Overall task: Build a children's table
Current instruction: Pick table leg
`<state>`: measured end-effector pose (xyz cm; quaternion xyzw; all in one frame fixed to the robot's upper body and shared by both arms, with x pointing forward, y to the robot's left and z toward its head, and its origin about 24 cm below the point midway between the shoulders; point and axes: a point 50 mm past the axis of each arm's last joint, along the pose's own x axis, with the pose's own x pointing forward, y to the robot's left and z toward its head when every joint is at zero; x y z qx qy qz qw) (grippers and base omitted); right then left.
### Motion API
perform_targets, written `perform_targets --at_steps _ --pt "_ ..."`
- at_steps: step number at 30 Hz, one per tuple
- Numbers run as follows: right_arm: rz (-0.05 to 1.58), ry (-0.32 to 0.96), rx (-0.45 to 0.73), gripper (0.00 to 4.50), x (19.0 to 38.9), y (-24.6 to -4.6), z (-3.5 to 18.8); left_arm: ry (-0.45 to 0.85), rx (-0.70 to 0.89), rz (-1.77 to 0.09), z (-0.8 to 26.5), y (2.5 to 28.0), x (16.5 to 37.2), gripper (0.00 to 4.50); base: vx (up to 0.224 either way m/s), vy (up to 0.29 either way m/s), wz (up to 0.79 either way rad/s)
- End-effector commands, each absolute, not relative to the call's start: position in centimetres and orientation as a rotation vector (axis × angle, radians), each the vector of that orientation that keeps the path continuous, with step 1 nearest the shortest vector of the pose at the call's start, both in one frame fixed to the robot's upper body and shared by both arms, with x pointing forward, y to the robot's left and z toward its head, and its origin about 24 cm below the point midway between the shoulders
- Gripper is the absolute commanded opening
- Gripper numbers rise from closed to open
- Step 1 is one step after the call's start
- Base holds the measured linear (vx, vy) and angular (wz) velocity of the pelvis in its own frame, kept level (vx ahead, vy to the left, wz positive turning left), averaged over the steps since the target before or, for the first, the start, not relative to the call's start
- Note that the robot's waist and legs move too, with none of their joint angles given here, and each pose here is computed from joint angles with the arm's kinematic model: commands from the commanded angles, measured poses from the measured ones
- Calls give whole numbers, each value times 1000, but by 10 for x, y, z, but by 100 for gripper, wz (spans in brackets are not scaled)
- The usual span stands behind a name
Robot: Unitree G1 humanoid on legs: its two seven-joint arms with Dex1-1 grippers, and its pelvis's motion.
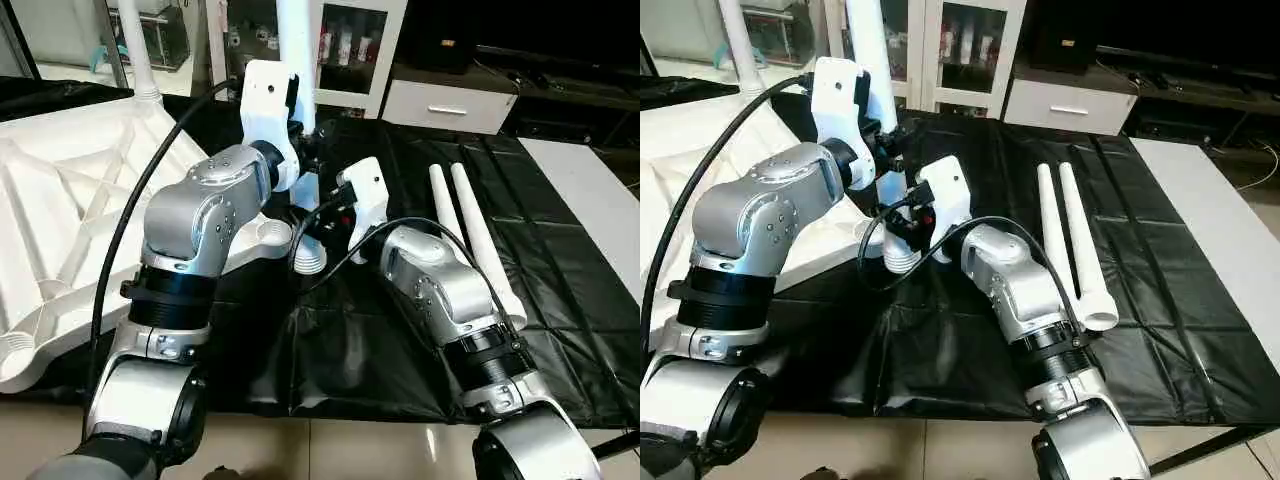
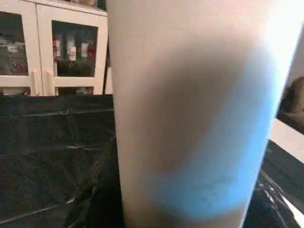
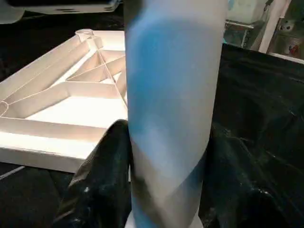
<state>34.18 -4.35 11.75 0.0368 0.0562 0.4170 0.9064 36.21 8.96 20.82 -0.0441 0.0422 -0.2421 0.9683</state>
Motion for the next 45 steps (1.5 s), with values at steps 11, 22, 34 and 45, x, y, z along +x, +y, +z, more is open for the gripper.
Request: perform_targets --at_steps 11,22,34,45 --pt "887 74 87 180 344 -58 126 29 -140 -679 224 79 352 248 0 0 0" --pt "1164 73 73 180 322 -83 144 18 -152 -1087 237 99 326 336 0 0 0" --pt "1366 150 95 180 299 -101 155 61 -94 -1258 229 105 320 359 0 0 0" --pt "1376 169 102 180 295 -100 154 23 -236 -1182 237 113 331 268 0 0 0"
